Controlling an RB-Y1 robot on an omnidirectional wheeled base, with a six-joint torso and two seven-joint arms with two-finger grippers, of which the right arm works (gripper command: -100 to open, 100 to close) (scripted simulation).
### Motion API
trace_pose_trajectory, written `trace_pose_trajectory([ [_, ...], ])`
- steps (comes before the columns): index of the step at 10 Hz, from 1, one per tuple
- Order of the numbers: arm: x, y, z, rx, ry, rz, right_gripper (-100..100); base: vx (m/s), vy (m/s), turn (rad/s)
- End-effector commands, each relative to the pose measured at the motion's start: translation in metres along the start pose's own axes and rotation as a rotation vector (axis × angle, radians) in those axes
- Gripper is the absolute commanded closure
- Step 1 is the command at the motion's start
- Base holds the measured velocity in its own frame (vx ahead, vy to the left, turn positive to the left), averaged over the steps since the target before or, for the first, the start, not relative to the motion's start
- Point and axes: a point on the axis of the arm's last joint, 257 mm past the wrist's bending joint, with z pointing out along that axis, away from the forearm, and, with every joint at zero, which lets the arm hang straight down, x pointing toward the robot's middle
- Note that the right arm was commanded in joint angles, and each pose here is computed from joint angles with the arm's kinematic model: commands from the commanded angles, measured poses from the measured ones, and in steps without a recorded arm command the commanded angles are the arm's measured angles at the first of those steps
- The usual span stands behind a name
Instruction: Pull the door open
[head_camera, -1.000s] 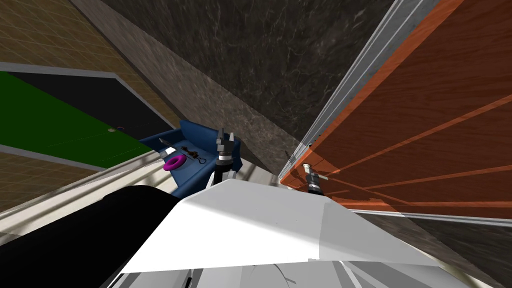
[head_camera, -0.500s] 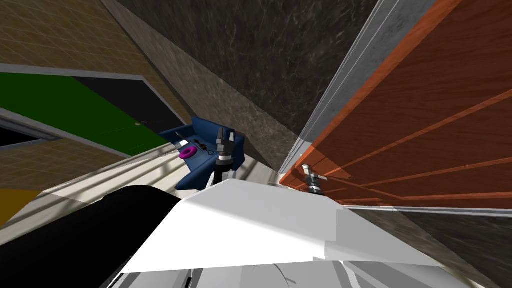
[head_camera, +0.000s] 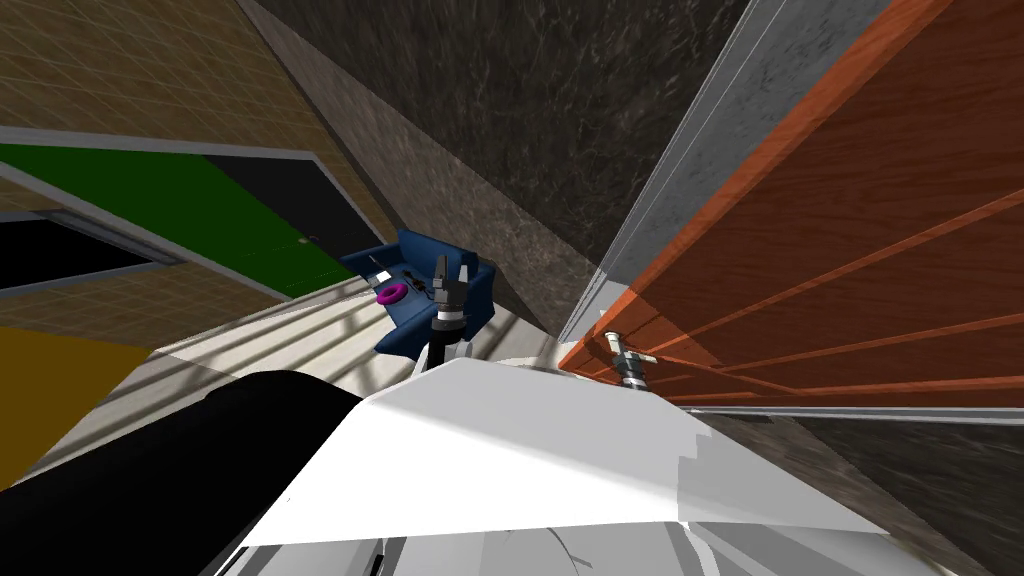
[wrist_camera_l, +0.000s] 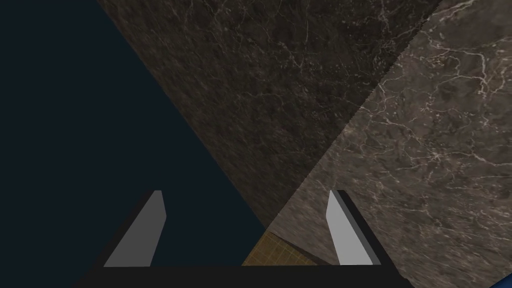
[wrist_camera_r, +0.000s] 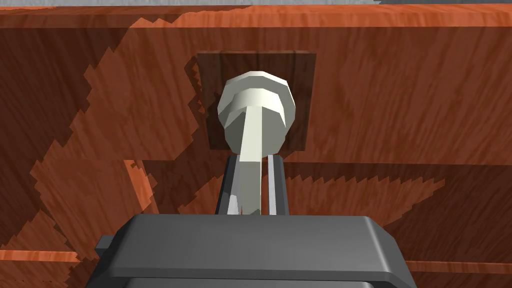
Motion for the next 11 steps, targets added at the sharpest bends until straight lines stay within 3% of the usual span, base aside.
trace_pose_trajectory([
  [1, 0.000, -0.002, -0.0114, 0.004, 0.024, 0.002, 100, -0.230, -0.041, 0.129],
  [4, -0.002, -0.001, -0.0269, 0.004, 0.065, 0.003, 100, -0.230, -0.054, 0.137],
  [5, -0.001, -0.002, -0.0238, 0.006, 0.057, 0.002, 100, -0.110, -0.028, 0.022],
  [6, -0.002, -0.004, -0.0349, 0.009, 0.073, 0.003, 100, -0.165, -0.053, 0.218],
  [11, -0.009, -0.002, -0.0564, 0.006, 0.104, 0.002, 100, -0.211, -0.061, 0.154],
])
